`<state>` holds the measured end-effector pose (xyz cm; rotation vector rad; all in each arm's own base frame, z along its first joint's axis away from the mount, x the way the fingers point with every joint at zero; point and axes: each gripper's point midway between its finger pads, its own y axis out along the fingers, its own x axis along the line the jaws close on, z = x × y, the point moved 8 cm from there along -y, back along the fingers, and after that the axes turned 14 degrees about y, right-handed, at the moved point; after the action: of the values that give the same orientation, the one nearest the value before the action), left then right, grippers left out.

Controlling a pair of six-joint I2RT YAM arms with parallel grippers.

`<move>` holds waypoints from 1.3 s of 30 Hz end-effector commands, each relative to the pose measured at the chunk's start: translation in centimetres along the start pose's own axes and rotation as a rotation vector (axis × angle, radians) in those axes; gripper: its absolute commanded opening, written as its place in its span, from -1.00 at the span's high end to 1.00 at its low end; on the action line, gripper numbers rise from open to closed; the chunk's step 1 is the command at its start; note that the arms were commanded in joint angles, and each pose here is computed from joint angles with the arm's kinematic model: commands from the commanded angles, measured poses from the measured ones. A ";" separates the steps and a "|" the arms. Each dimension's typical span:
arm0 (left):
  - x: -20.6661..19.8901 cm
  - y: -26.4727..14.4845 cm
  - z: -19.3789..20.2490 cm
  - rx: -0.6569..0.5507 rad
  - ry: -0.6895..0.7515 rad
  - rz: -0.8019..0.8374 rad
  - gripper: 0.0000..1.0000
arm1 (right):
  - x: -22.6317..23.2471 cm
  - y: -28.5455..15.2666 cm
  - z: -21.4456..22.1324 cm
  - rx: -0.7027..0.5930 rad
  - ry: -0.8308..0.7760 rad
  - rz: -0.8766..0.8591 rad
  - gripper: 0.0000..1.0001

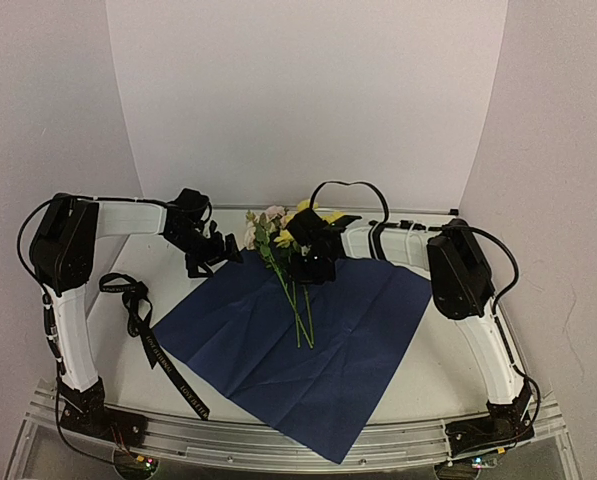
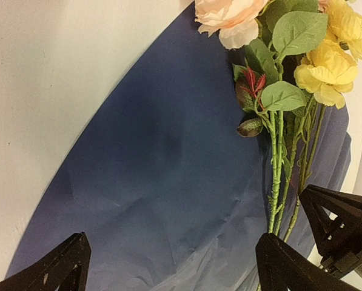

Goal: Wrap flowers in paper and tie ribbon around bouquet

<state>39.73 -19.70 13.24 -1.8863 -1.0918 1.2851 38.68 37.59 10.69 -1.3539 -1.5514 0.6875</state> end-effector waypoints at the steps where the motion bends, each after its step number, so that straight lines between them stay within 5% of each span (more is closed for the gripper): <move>1: -1.4 -2.4 -1.5 -0.070 0.019 0.023 -0.96 | 0.8 -4.0 -1.6 -0.052 0.003 -0.048 0.66; 6: -1.3 -2.5 -1.3 -0.067 0.009 0.019 -0.96 | 0.6 -5.5 -1.7 -0.059 -0.001 -0.052 0.17; 14: -0.9 -1.9 -0.6 -0.053 -0.012 0.023 -0.96 | 0.4 -5.9 0.6 -0.010 -0.046 -0.024 -0.26; 33: 1.0 -6.4 3.8 -0.111 -0.116 -0.072 -0.96 | -2.6 -11.1 8.3 0.055 -0.113 0.039 -0.37; 39: -1.9 -6.4 5.7 -0.102 -0.054 0.018 -0.93 | -5.7 -14.0 13.0 0.068 -0.164 0.064 -0.40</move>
<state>33.28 -16.11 15.79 -1.8411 -1.2352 1.3521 24.18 32.53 14.72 -1.3054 -1.5683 0.9046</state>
